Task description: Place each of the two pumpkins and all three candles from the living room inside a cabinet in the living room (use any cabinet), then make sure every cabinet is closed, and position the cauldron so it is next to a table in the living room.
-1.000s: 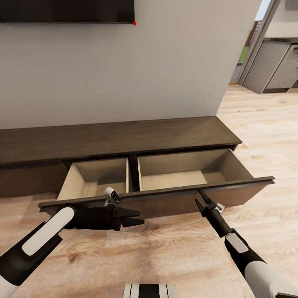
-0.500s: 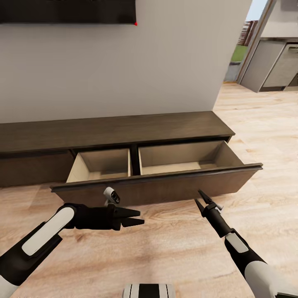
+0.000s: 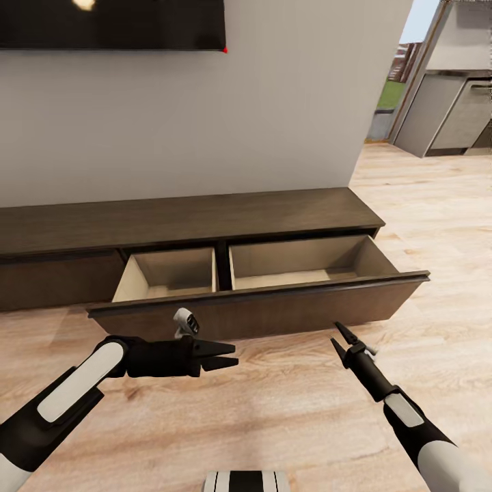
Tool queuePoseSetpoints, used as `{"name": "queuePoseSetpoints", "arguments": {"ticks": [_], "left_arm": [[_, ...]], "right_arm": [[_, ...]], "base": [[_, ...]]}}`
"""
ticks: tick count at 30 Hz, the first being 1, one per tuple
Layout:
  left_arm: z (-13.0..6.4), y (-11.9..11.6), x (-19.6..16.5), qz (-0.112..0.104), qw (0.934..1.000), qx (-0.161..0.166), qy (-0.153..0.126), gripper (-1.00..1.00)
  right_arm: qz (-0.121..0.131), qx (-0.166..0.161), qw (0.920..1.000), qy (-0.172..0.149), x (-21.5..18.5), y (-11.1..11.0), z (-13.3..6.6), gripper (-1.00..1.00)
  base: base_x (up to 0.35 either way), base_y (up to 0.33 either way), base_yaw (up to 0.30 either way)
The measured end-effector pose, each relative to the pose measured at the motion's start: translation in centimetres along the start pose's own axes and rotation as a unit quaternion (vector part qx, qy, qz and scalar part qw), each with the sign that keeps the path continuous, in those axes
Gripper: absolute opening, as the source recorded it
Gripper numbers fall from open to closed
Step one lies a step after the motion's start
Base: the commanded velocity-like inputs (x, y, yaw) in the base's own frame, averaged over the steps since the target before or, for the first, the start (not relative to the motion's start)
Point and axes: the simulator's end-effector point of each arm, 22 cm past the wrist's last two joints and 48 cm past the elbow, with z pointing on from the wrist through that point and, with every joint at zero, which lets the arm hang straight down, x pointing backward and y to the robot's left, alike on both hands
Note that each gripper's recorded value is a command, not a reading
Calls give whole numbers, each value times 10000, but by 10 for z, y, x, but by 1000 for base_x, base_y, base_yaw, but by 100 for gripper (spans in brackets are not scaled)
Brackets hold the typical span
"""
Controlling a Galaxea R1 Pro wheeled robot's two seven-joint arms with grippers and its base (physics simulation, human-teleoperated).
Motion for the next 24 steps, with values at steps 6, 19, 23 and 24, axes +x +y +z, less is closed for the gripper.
{"name": "queuePoseSetpoints", "arguments": {"ticks": [6, 19, 23, 24], "left_arm": [[-1, -11, 0, 93, 10000, -11, -3, 100], [-2, -36, 2, 339, 9994, -11, 12, 100], [-2, -43, 3, 417, 9991, -18, 13, 100], [-2, -45, 3, 438, 9990, -15, 12, 100]], "right_arm": [[0, 271, 9996, -14, 0, -19, -37, 100], [38, 745, 9972, -73, 10, -51, -115, 100], [7, 742, 9972, -97, 9, -48, -122, 100], [-6, 732, 9973, -102, 8, -47, -122, 100]], "base": [[0, 0, 0], [0, 0, 0], [0, 0, 0], [0, 0, 0]]}}
